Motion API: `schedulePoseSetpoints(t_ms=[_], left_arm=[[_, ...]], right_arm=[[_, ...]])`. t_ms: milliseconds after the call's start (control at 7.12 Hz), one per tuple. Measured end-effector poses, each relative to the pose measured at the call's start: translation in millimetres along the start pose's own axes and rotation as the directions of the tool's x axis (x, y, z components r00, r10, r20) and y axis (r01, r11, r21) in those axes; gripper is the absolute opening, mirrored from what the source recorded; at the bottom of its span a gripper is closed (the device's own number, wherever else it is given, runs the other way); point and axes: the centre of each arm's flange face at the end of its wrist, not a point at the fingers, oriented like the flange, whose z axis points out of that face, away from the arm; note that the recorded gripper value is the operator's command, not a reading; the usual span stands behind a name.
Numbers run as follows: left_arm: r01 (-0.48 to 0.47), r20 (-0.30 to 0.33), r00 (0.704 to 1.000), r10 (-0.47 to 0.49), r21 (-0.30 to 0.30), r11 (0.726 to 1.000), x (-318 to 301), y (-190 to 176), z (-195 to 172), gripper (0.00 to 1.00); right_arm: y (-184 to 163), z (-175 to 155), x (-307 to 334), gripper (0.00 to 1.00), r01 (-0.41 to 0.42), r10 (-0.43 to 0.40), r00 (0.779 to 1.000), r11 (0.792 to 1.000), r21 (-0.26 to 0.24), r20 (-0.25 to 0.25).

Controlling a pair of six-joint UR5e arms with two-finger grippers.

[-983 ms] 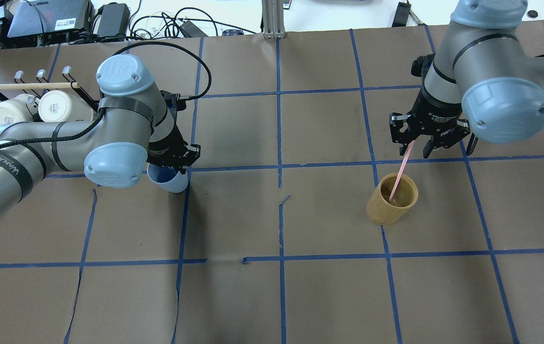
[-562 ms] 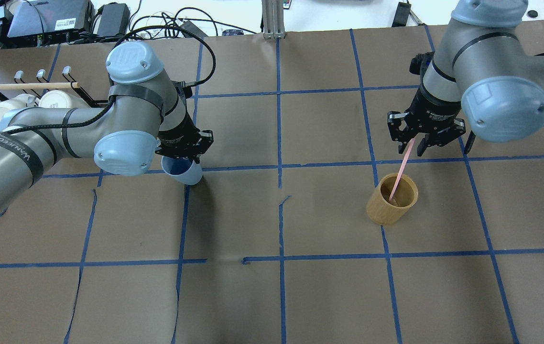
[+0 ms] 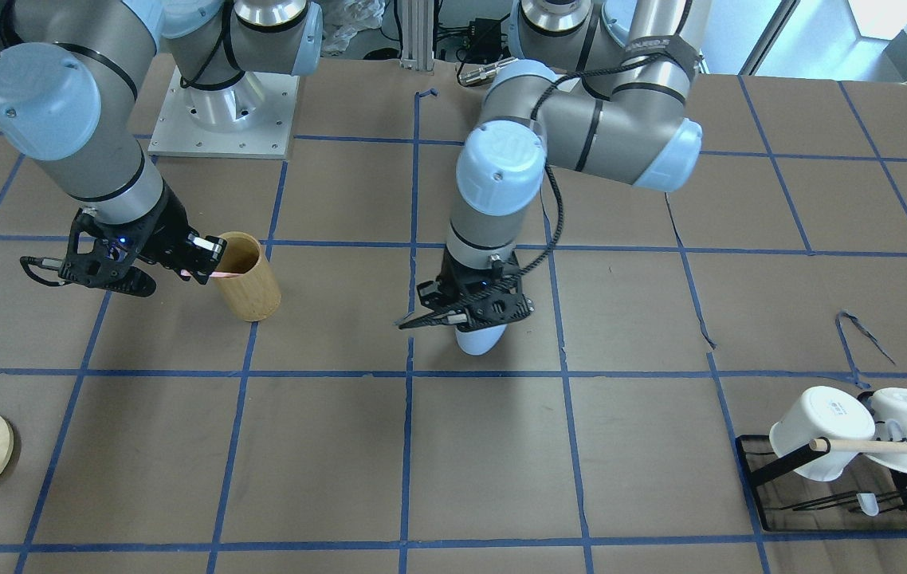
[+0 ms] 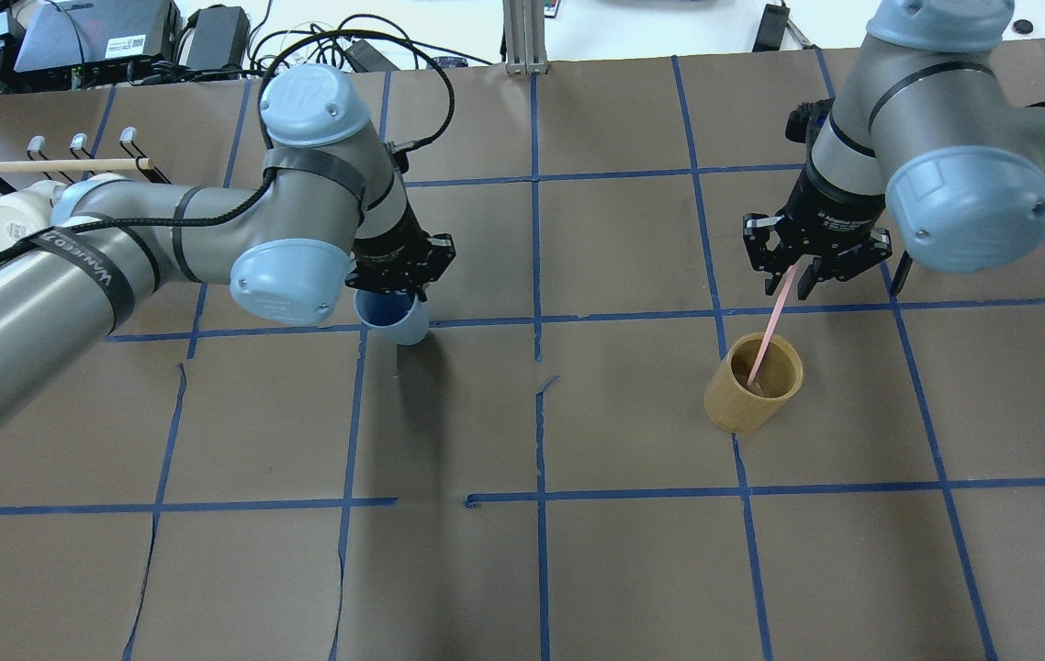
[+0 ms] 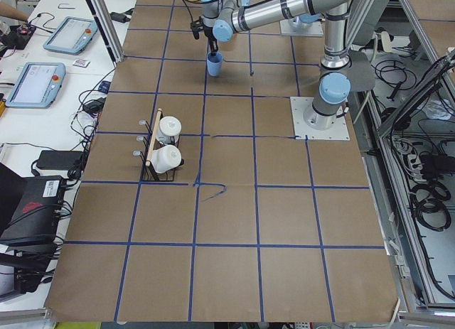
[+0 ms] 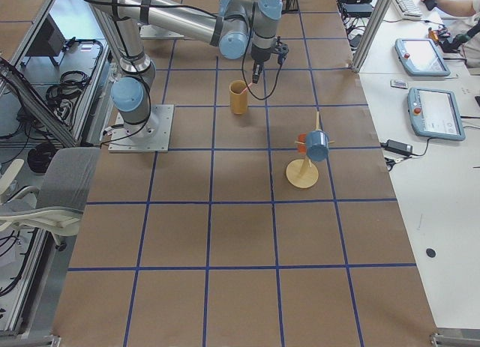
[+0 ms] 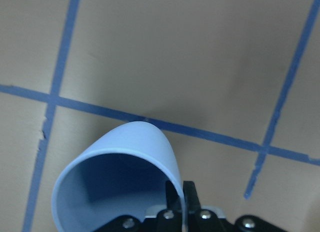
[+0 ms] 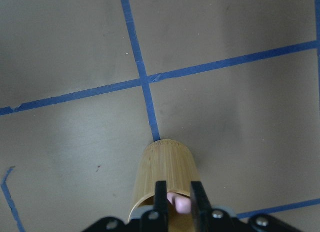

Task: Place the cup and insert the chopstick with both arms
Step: 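Set the blue cup nearer the robot with left gripper while right lifts chopstick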

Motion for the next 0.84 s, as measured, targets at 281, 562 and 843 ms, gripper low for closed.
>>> schedulePoseSetpoints(t_ms=[281, 562, 843], left_arm=[[-0.026, 0.028, 0.999, 0.027, -0.034, 0.999, 43.5, 82.1, 8.7, 0.0], [-0.018, 0.039, 0.999, 0.021, -0.07, 0.997, 42.6, 115.8, 11.7, 0.0], [0.011, 0.03, 1.0, -0.008, -0.089, 0.996, 43.6, 127.6, 10.3, 0.45]], right_arm=[[-1.3, -4.8, -0.3, 0.0, -0.001, 0.001, 1.0, 1.0, 0.007, 0.002], [-5.0, -21.1, -0.7, 0.0, -0.002, 0.002, 1.0, 0.999, 0.033, 0.002], [-4.0, -42.6, -0.8, 0.0, -0.003, 0.002, 1.0, 0.999, 0.053, 0.004]])
